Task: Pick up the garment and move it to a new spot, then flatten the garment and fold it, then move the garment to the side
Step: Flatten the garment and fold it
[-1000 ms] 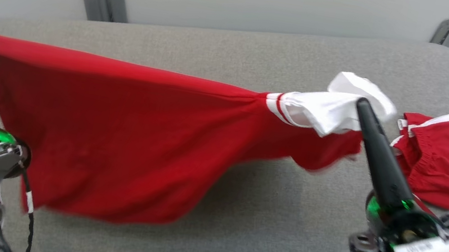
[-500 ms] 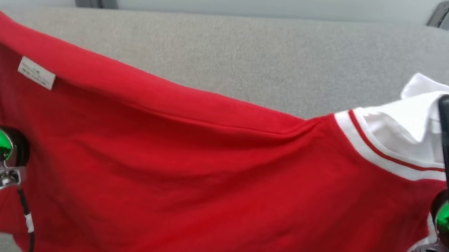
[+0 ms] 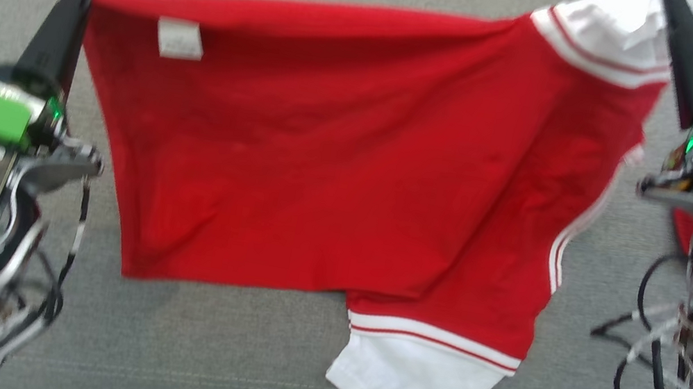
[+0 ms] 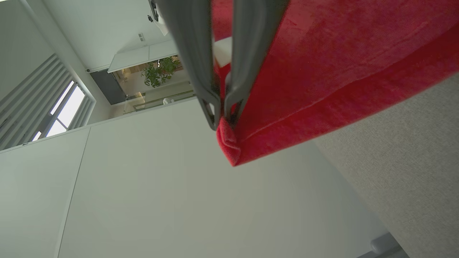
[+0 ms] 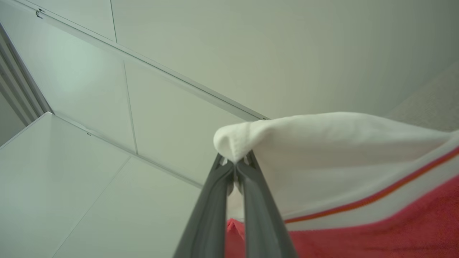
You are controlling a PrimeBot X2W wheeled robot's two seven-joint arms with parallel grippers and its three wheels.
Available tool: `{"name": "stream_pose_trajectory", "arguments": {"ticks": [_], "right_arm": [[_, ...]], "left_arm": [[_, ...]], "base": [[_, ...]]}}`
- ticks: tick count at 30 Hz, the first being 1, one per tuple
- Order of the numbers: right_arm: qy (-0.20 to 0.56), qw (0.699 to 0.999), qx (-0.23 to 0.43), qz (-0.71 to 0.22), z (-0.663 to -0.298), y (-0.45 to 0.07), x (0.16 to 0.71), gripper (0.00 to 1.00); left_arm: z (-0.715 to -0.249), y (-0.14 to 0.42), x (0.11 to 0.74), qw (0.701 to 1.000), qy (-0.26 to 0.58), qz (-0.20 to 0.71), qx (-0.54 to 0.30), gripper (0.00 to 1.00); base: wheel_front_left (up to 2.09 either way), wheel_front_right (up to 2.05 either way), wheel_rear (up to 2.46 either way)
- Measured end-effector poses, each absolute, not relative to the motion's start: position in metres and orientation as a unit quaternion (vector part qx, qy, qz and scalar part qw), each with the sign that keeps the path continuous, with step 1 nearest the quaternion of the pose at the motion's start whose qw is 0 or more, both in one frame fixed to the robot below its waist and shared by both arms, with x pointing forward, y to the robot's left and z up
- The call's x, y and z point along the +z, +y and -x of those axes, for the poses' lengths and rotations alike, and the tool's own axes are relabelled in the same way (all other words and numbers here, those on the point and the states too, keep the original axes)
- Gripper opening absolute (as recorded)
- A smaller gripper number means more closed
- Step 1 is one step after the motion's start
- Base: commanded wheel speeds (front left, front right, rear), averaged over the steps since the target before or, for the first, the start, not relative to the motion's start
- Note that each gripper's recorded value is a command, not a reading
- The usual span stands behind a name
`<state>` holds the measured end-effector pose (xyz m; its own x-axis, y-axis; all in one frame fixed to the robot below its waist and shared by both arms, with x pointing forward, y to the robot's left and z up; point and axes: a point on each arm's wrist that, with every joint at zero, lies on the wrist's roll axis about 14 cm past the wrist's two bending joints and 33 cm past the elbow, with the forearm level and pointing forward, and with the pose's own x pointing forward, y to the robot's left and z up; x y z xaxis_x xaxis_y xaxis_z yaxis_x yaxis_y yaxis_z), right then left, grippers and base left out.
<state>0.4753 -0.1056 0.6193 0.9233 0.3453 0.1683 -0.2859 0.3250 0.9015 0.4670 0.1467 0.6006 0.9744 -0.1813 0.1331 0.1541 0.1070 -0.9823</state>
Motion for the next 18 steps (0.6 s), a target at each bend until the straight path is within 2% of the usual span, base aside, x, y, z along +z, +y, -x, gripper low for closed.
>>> {"name": "stream_pose_trajectory", "arguments": {"ticks": [4,10,12,18], "right_arm": [[0.02,0.831,0.137,-0.538,-0.53,-0.115,0.6,0.0],[-0.062,0.846,0.165,-0.503,-0.598,-0.092,0.662,0.0],[-0.099,0.849,0.177,-0.488,-0.608,-0.086,0.687,0.0],[-0.193,0.812,0.27,-0.48,-0.6,-0.061,0.771,0.0]], "left_arm": [[-0.51,0.15,0.599,0.767,0.0,0.634,-0.096,0.0],[-0.566,0.171,0.638,0.77,-0.084,0.628,-0.07,0.0],[-0.575,0.17,0.664,0.758,-0.113,0.636,-0.085,0.0],[-0.579,0.185,0.755,0.72,-0.23,0.637,-0.154,0.0]], "base": [[0.0,0.0,0.0],[0.0,0.0,0.0],[0.0,0.0,0.0],[0.0,0.0,0.0]]}}
